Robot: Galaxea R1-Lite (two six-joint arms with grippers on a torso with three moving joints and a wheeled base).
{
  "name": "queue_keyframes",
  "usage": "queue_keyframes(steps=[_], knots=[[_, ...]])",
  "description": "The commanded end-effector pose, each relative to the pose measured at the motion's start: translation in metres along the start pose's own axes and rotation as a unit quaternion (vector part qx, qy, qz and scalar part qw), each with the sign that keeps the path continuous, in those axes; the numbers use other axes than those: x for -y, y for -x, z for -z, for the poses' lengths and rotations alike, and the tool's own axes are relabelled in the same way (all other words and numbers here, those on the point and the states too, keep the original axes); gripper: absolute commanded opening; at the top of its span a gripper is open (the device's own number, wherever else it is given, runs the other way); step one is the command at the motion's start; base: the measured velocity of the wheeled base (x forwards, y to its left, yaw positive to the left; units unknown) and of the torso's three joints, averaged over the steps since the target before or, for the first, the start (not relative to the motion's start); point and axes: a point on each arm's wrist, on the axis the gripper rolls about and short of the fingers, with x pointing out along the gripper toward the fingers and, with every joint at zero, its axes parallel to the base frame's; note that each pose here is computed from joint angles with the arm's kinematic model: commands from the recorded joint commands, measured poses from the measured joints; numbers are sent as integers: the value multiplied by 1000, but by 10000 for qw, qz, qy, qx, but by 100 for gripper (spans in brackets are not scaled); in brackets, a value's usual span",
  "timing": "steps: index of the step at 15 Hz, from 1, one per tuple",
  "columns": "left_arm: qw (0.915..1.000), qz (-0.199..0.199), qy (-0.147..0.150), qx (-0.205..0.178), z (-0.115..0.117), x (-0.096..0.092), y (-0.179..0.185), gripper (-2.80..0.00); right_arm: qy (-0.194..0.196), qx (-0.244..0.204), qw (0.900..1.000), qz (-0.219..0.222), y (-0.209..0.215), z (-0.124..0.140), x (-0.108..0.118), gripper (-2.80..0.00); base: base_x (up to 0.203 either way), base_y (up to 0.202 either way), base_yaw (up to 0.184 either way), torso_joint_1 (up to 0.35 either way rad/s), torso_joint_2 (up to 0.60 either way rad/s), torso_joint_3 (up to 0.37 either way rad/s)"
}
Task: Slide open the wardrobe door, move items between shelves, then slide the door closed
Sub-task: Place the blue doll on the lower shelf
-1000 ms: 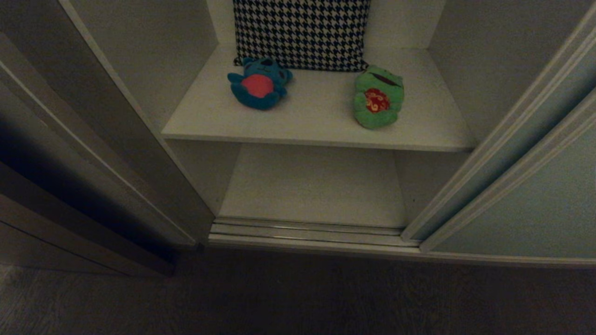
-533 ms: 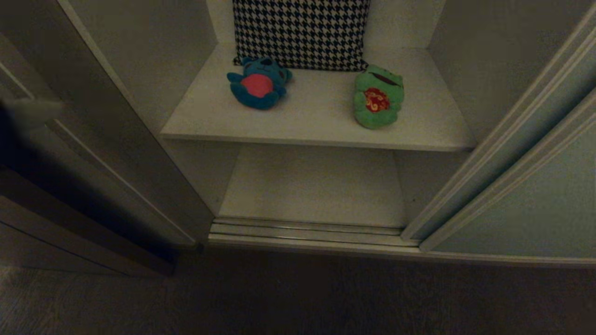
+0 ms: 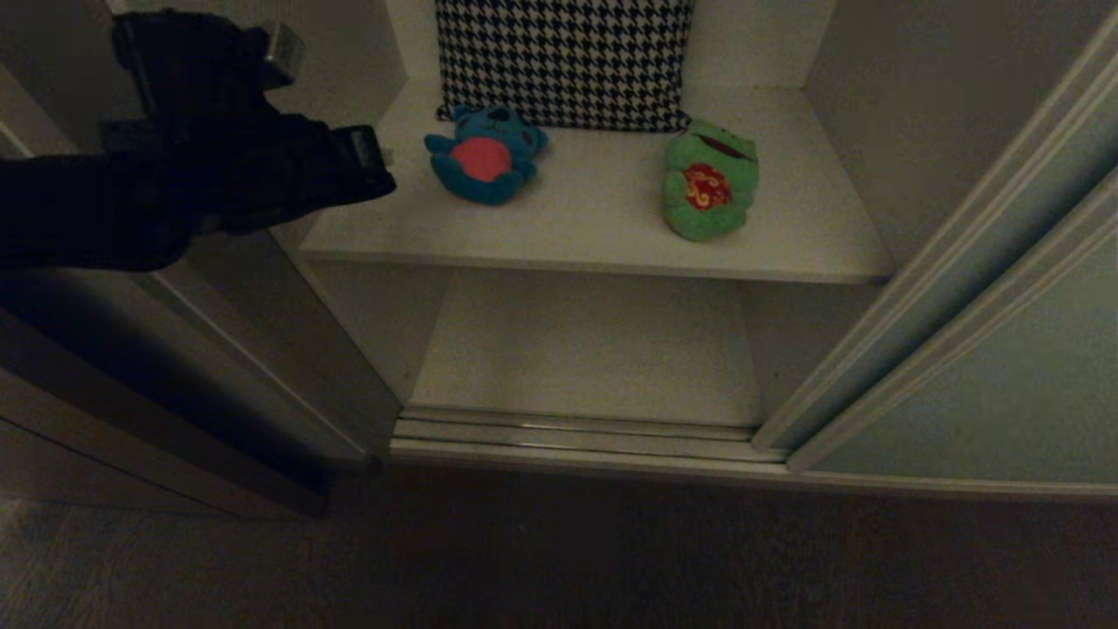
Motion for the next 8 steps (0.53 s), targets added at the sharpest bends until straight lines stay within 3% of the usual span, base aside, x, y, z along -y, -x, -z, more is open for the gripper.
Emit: queue_keyframes(steps=[1,8], knots=[[9992,19,252,-319,28,-2,-38,0,6,-10,10000,-1,0,0,0,-280,0,0,0,0,0,0],[9958,192,893,-73,22,6,-59,0,2,-10,10000,-1,0,0,0,-280,0,0,0,0,0,0]])
